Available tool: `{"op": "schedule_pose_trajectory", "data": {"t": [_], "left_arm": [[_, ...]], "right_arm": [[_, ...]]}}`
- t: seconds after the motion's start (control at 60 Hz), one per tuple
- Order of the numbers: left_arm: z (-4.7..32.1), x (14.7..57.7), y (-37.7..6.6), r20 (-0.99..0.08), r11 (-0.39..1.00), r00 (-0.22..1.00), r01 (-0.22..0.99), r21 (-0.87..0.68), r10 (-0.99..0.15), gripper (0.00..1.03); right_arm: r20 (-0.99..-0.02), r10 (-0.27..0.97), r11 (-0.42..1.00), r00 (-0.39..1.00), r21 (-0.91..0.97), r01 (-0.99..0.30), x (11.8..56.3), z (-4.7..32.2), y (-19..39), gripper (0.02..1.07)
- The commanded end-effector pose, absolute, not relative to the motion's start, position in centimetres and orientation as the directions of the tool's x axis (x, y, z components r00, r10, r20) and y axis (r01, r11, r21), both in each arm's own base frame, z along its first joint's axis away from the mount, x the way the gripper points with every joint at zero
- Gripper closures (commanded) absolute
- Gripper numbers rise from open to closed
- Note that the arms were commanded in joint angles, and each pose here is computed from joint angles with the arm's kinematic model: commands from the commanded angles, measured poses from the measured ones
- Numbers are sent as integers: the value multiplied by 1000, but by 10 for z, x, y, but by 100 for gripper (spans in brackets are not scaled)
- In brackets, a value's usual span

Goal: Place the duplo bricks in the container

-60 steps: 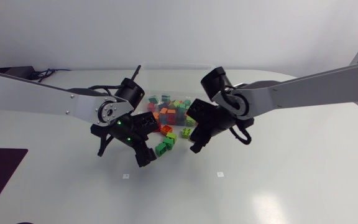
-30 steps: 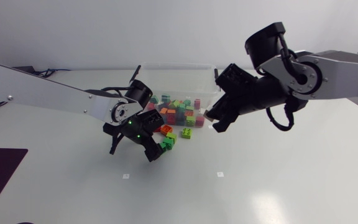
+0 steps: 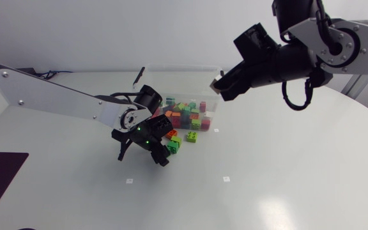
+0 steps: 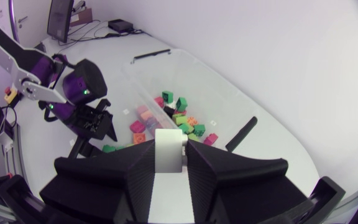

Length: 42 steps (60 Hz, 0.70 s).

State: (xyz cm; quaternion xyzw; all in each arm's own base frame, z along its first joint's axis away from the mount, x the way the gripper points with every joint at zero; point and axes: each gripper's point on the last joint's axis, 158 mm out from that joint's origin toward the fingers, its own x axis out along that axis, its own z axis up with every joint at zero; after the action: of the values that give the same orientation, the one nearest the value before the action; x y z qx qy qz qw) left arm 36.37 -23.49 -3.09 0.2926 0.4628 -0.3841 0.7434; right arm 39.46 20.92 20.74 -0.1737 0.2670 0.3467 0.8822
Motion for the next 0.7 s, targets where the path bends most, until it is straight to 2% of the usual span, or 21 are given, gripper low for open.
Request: {"op": "schedule_pose_trajectory", "data": {"t": [0.0, 0.217, 0.683], "left_arm": [[-37, 364, -238, -916, 545, 266, 836, 65, -299, 68], [-28, 354, -234, -913, 535, 271, 842, 71, -304, 71], [33, 339, -236, -863, 502, 319, 860, 91, -391, 72]], "right_arm": [[-558, 528, 724, 640, -99, -683, 410, 220, 211, 86], [-533, 524, 747, 665, -89, -659, 439, 218, 214, 86], [-518, 510, 775, 687, -70, -628, 490, 206, 220, 86]]}}
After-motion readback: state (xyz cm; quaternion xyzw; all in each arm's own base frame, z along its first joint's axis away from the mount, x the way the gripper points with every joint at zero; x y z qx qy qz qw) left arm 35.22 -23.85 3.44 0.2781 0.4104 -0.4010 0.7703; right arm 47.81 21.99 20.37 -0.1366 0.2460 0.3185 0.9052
